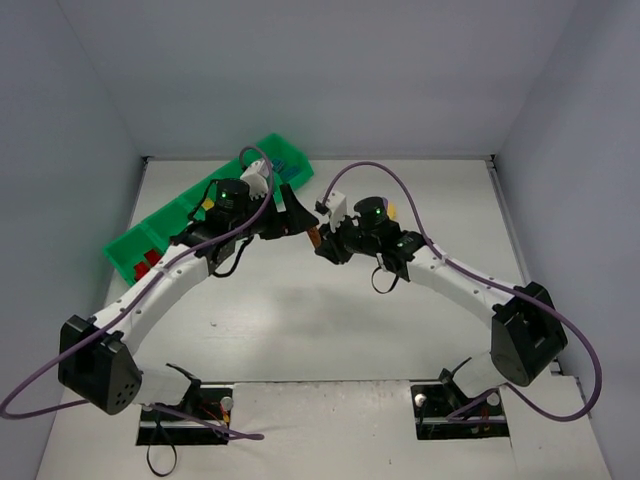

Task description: Sort the legos into containers by color

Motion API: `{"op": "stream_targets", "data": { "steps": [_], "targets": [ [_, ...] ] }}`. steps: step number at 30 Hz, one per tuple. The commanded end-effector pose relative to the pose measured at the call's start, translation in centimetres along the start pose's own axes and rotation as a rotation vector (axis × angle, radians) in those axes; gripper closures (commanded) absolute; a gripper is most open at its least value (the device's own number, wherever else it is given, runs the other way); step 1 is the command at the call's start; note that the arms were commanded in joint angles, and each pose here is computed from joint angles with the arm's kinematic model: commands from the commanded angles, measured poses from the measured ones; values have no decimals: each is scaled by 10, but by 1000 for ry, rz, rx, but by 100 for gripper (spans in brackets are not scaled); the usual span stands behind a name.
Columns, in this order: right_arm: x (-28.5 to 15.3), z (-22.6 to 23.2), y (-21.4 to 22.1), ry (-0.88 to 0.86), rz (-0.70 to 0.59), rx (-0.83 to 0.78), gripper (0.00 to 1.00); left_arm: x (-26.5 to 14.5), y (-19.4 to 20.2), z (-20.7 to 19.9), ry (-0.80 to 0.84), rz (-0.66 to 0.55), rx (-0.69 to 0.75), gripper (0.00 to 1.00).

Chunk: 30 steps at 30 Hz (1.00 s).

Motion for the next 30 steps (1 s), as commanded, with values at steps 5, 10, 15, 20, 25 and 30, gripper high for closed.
{"op": "stream_targets", "data": {
  "steps": [5, 10, 15, 20, 25, 30],
  "targets": [
    [-1, 1, -42, -5, -137, -47, 100, 14, -10, -9, 21, -65, -25, 20],
    [-2, 3, -42, -9, -149, -35, 100, 19, -6, 3, -18, -75, -38, 20],
    [-1, 6, -41, -32, -152, -21, 100, 26, -8, 0, 17, -89, -58, 21],
    [0, 7, -42, -36, -161, -16, 100, 36, -1, 1, 49, -70, -72, 29],
    [1, 8, -43, -43, -164, -18, 100, 40, 3, 1, 71, -64, -75, 51],
    [1, 7, -39, -30, -155, -9, 77, 36, 2, 3, 48, -74, -58, 91]
  ]
}}
Point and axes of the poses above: each gripper's point midway between its finger pads, its own x axis out along the fingers, its own z axis along the line the jaws close on, y = z × x, the point moved 4 cm from there along -x, back along the fingers, and after that the axes turned 5 degrees about -x, right-handed, at the moved point
